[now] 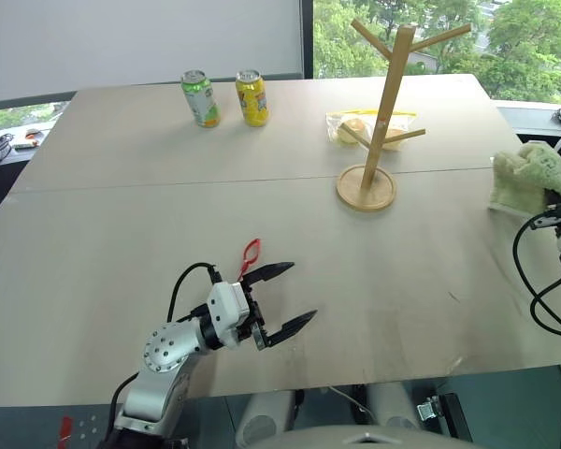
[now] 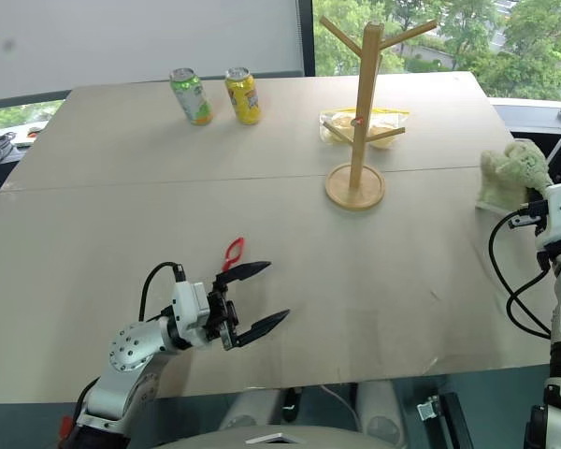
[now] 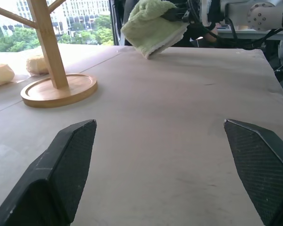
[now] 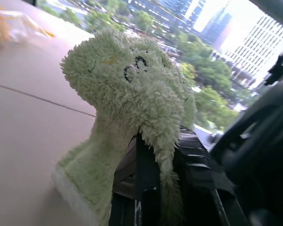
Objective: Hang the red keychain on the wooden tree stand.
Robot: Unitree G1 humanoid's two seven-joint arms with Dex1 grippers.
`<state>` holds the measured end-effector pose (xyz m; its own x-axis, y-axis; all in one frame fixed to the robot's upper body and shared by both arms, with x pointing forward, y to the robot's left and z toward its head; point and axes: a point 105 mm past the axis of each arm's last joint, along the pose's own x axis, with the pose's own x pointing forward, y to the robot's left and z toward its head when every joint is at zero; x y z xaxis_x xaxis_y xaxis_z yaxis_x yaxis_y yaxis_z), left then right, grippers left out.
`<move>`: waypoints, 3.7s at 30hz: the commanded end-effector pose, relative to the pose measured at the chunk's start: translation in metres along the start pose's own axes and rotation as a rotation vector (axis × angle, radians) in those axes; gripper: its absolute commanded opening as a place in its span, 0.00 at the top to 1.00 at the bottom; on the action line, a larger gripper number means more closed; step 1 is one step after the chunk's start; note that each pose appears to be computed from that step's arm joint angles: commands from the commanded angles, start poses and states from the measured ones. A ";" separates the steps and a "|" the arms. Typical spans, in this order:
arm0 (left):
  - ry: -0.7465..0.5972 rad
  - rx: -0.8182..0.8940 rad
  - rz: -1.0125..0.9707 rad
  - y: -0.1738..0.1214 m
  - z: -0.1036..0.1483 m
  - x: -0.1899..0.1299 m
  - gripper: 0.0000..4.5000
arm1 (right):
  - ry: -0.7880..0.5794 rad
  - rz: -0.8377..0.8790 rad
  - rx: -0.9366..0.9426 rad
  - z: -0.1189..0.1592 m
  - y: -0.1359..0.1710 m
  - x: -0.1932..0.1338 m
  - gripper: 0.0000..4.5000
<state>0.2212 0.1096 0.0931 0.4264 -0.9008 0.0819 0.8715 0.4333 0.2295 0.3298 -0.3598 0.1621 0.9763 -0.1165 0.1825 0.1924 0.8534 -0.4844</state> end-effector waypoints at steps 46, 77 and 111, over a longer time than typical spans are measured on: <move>0.325 -0.400 0.827 0.045 0.007 -0.031 0.00 | -0.272 1.309 0.276 0.066 0.179 -0.127 0.01; 0.599 -0.303 0.811 0.060 -0.024 -0.032 0.00 | -0.280 1.288 0.299 0.060 0.187 -0.126 0.01; 0.123 -0.016 0.785 0.078 0.067 -0.004 0.99 | -0.352 1.072 0.419 0.102 0.146 -0.083 0.00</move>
<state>0.2770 0.1490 0.1324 0.9558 -0.2636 -0.1304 0.2728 0.9603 0.0584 0.2610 -0.1626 0.1252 0.4897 0.8717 0.0157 -0.8542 0.4833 -0.1919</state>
